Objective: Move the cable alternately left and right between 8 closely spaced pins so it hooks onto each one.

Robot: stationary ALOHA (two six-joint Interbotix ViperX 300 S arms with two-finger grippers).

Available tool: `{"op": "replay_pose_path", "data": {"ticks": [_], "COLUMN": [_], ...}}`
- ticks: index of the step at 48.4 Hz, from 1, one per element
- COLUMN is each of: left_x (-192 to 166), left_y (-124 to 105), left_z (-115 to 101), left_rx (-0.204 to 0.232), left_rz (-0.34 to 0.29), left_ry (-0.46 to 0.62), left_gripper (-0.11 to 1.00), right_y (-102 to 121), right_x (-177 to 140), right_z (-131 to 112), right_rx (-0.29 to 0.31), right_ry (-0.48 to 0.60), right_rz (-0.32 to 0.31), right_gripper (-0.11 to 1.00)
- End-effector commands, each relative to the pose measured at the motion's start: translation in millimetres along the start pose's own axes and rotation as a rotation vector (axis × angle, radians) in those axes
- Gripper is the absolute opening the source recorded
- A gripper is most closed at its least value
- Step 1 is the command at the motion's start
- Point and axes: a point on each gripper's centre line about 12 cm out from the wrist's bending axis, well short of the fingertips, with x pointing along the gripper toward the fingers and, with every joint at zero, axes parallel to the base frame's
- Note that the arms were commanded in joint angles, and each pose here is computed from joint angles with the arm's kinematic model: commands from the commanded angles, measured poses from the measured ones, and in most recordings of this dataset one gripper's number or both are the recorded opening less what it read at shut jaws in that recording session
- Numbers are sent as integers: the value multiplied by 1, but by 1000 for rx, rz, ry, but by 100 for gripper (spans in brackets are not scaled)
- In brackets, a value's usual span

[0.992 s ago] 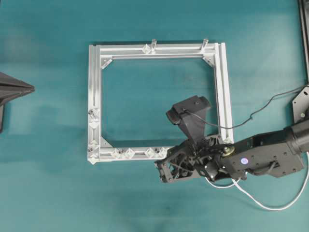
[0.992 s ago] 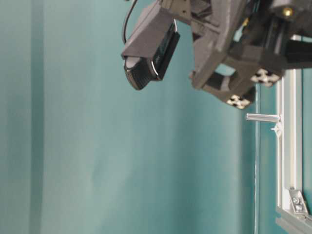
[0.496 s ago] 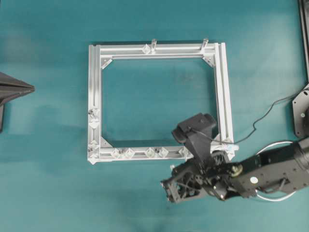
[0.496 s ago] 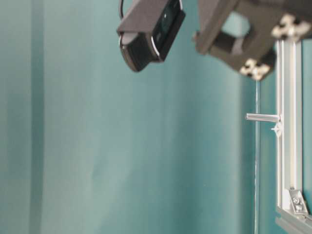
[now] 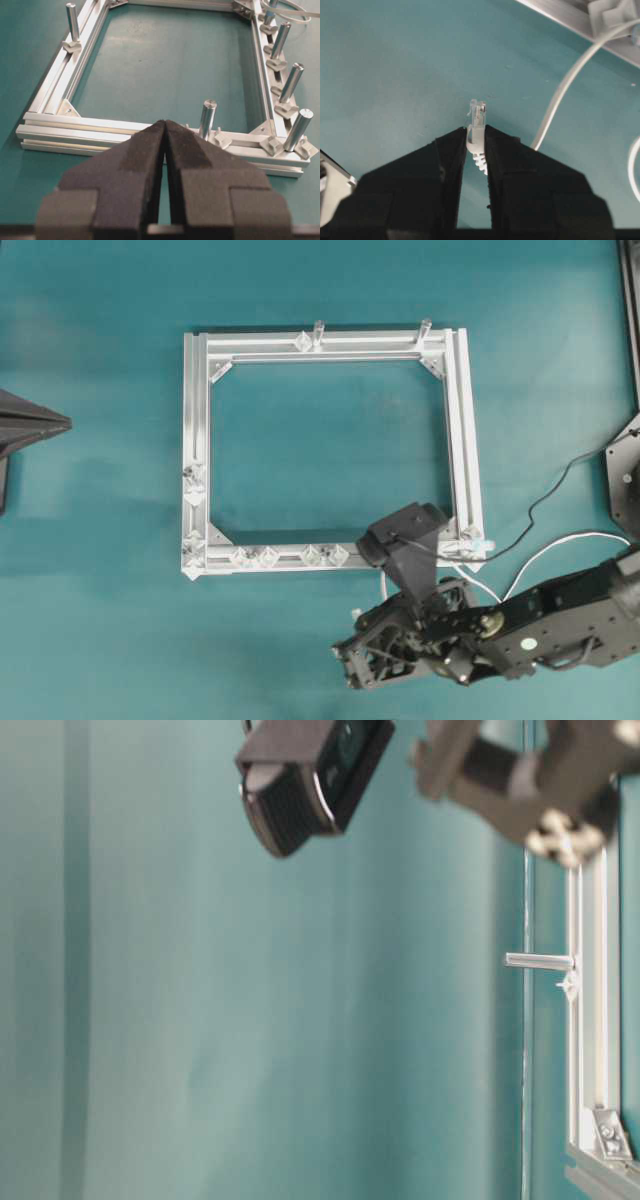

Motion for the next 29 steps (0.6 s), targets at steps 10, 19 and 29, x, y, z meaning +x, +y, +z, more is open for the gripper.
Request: {"op": "replay_pose_path", "data": {"ticks": [10,19,29], "left_x": [0,0,0], "left_y": [0,0,0], "left_z": [7,7,7], "left_rx": [-3,-4,-3], "left_rz": [-1,-2,-1], "left_ry": [-17,-17,-15], "left_gripper": [0,0,0], "right_y": [47,65,79], "right_x": [2,13,24], "right_z": [-2,15,31], "right_rx": [34,81,124], "right_ry": [-11,-62,-87], "right_rz": [60,29,29], "right_gripper": [17,17,17]}}
